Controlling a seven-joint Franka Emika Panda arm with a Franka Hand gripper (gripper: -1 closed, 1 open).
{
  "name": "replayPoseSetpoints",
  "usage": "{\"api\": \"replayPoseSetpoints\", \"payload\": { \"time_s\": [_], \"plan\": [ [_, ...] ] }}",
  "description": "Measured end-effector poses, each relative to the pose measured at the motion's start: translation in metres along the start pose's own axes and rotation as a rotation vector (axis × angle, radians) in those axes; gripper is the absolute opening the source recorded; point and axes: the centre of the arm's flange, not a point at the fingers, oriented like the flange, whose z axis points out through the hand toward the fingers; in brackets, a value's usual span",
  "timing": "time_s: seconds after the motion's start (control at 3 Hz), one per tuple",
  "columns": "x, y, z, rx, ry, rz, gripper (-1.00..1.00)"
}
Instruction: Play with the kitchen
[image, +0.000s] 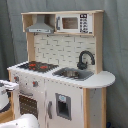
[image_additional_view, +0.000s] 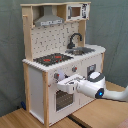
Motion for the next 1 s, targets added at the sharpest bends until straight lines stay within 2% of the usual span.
{"api": "replayPoseSetpoints", "payload": {
  "time_s": [0.67,1.0],
  "plan": [
    [0.01,0.014,0.04,0.023,-0.053,0.002,1.0],
    [0.009,0.013,0.046,0.026,-0.057,0.004,1.0]
  ]
}}
